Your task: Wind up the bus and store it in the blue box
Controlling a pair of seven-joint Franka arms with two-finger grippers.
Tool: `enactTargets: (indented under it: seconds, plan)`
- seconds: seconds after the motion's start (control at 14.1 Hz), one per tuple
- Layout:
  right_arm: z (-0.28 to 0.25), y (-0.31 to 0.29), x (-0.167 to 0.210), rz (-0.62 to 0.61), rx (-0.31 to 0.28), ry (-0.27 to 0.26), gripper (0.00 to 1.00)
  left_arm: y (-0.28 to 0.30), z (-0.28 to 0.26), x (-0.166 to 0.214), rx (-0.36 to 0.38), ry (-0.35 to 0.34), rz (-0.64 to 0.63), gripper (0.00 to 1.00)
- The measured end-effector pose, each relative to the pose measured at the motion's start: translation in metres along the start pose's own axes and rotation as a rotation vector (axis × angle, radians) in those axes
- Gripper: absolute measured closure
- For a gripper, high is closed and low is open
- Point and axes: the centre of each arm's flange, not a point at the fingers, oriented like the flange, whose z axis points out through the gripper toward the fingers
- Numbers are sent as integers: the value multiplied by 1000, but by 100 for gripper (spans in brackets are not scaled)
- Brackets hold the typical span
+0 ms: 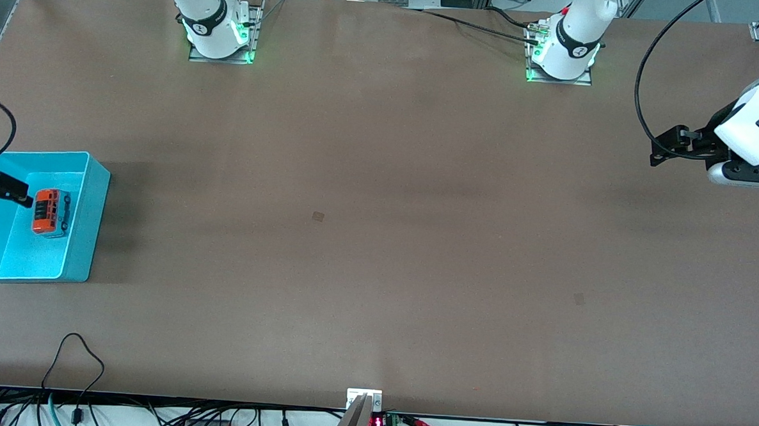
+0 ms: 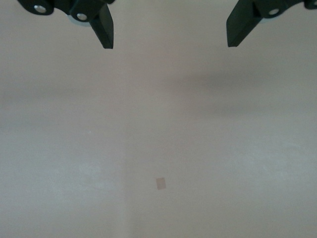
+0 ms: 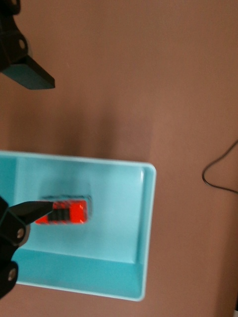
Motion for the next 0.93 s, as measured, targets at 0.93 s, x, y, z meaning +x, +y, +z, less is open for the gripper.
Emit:
enactTargets:
  seconds: [0.93]
  plan:
    - [-150, -118, -49, 75, -9, -126, 0, 18, 2, -5, 21, -36, -2, 0]
